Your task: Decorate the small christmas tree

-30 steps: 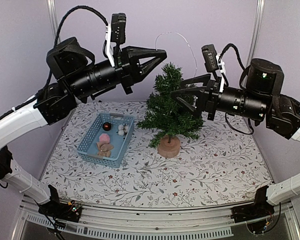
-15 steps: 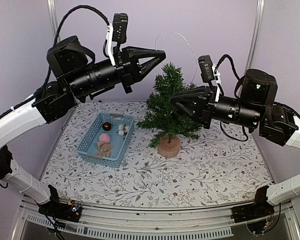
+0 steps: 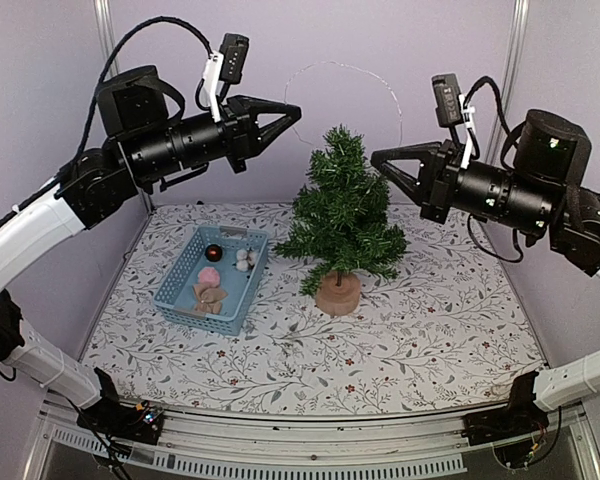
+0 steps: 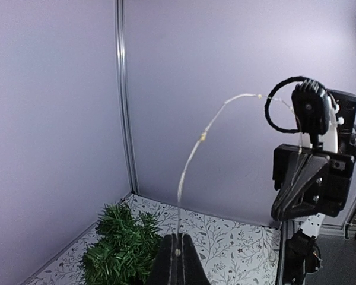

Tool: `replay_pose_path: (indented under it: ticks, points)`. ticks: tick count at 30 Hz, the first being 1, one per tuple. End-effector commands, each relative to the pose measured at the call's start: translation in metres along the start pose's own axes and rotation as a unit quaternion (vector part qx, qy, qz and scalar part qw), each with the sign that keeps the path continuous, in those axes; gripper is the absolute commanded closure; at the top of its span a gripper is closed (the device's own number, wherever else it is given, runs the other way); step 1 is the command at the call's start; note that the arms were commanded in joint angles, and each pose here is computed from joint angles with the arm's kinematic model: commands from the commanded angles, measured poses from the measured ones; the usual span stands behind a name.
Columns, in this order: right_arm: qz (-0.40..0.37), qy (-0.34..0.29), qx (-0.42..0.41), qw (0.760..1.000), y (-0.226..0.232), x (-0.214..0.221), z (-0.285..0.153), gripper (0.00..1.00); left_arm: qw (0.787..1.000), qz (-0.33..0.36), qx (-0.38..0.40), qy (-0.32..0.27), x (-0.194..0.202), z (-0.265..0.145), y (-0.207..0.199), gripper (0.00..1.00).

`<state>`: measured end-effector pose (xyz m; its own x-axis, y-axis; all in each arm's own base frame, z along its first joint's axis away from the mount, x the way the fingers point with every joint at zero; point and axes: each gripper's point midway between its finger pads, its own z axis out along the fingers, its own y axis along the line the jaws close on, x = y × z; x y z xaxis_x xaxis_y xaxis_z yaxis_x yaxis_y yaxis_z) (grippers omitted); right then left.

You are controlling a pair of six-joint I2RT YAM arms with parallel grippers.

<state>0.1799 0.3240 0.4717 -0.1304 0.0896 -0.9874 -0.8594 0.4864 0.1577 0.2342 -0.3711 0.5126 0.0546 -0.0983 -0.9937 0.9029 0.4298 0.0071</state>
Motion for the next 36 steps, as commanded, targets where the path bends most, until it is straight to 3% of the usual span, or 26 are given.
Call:
replay_pose_path:
  ticks: [1, 7, 13, 25, 36]
  points:
    - [0.016, 0.023, 0.074, 0.997, -0.032, -0.007, -0.014, 1.00, 0.998, -0.023, -0.004, 0.059, 0.010, -0.007, 0.008, 1.00]
    - [0.042, 0.034, 0.159, 0.986, -0.081, -0.015, -0.034, 1.00, 0.989, -0.083, -0.029, 0.117, 0.030, -0.008, 0.033, 1.00]
    - [0.041, 0.059, 0.190, 0.979, -0.112, -0.011, -0.018, 1.00, 0.978, -0.128, -0.046, 0.157, 0.056, 0.013, 0.056, 1.00]
    - [0.065, 0.077, 0.249, 0.963, -0.172, -0.006, 0.011, 1.00, 0.965, -0.200, -0.080, 0.152, 0.069, 0.044, 0.111, 1.00]
    - [0.085, 0.125, 0.258, 0.954, -0.196, 0.026, 0.036, 1.00, 0.940, -0.248, -0.101, 0.210, 0.115, 0.043, 0.129, 1.00]
